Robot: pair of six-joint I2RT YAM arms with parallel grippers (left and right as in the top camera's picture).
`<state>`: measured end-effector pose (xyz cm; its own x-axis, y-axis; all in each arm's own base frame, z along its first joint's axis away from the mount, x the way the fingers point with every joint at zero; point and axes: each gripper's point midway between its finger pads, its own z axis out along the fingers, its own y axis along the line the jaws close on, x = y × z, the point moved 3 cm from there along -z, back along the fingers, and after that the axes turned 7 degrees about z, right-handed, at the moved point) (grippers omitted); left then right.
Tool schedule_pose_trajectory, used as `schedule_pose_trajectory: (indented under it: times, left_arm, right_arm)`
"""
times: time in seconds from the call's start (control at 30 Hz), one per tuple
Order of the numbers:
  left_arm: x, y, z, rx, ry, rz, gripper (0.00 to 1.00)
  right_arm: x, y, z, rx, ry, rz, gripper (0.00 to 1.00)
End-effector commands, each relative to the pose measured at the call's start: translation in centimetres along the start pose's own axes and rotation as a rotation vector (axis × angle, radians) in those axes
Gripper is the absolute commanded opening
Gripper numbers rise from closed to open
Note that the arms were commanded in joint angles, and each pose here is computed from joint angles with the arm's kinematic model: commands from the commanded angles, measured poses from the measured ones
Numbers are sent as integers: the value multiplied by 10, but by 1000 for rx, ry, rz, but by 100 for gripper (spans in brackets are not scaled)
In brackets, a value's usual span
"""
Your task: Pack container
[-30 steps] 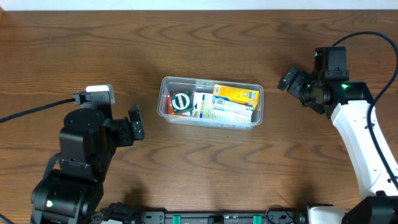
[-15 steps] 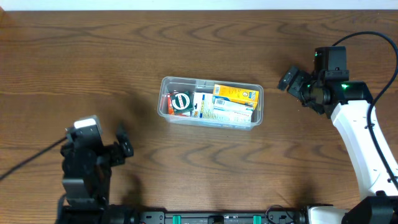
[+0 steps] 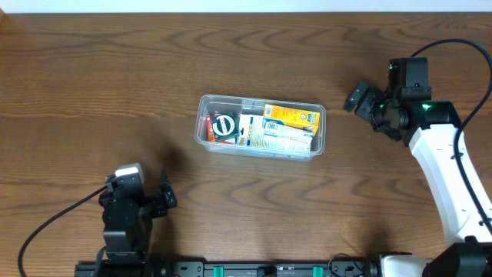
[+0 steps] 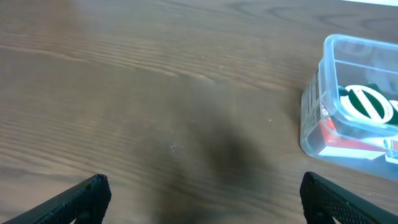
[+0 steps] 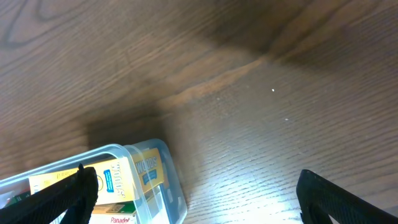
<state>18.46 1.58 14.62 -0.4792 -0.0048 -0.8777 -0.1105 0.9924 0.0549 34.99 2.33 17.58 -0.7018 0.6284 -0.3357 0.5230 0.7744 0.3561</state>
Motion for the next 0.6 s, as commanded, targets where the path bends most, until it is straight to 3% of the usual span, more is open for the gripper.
schedule_pose_trajectory:
  times: [0.0, 0.57]
  left_arm:
    - [5, -1, 4, 3, -23, 3, 98]
    - [26, -1, 13, 3, -56, -1, 98]
  right_arm:
    - [-4, 2, -7, -14, -19, 17, 99]
    - [-4, 2, -7, -14, -19, 17, 99]
